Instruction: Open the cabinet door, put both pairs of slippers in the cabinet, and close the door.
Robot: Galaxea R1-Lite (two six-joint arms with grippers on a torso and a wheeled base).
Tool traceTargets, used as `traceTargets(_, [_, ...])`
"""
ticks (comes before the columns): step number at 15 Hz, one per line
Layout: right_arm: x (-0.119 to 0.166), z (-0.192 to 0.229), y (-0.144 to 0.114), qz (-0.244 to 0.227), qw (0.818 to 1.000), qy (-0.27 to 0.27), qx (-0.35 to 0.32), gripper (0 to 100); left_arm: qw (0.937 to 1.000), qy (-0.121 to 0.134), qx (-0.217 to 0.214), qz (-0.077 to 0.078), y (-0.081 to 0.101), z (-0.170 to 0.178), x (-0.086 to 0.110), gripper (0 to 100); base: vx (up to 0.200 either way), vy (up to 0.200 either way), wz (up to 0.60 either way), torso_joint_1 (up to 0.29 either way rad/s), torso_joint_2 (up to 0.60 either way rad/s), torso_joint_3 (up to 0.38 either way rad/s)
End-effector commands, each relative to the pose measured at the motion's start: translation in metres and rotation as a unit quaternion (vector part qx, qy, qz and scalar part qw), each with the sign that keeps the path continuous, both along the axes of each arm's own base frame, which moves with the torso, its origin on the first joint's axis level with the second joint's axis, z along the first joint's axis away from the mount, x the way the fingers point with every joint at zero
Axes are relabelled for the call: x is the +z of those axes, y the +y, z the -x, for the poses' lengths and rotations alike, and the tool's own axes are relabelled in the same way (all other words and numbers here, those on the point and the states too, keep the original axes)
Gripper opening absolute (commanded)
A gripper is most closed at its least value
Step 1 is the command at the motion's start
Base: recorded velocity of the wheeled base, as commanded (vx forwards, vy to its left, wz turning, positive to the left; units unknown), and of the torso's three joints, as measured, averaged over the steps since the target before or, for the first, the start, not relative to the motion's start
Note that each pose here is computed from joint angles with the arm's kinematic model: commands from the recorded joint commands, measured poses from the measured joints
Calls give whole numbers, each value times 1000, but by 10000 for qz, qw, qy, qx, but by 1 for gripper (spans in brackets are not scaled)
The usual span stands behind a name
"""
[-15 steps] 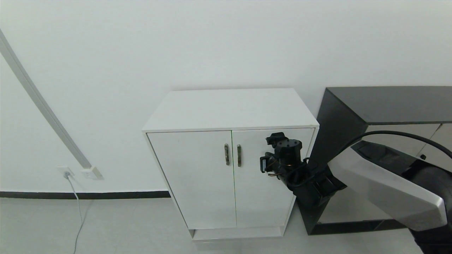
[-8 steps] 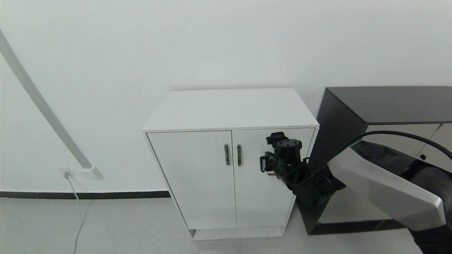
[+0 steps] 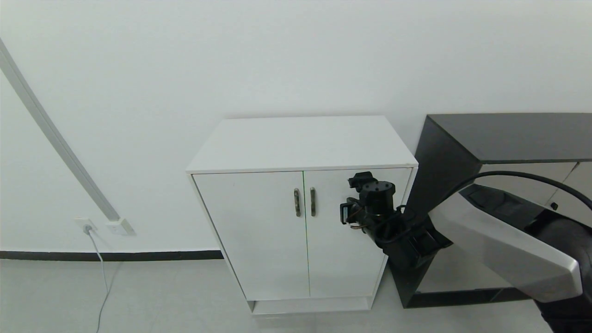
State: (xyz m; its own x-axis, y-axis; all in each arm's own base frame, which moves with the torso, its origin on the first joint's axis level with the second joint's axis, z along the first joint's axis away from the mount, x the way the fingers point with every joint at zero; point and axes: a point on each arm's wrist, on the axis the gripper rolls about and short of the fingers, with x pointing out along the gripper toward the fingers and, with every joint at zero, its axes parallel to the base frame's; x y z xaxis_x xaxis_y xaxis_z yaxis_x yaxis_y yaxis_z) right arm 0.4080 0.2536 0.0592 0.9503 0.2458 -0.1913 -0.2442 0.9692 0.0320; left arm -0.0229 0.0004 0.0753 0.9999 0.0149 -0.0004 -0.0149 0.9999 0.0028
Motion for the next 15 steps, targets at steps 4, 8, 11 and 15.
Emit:
traceTargets(4, [-2, -4, 3, -16, 10000, -40, 2, 0, 10000, 6, 2, -2, 0, 0, 0, 0, 0, 0, 0, 0, 0, 0])
traceTargets(8, [7, 5, -1, -11, 10000, -19, 16, 0, 10000, 6, 2, -2, 0, 0, 0, 0, 0, 0, 0, 0, 0, 0])
traceTargets(11, [17, 20, -6, 10, 10000, 13, 62, 0, 10000, 6, 2, -2, 0, 0, 0, 0, 0, 0, 0, 0, 0, 0])
traceTargets(15, [28, 37, -11, 72, 9999, 4, 135, 0, 10000, 5, 2, 6, 0, 0, 0, 0, 0, 0, 0, 0, 0, 0])
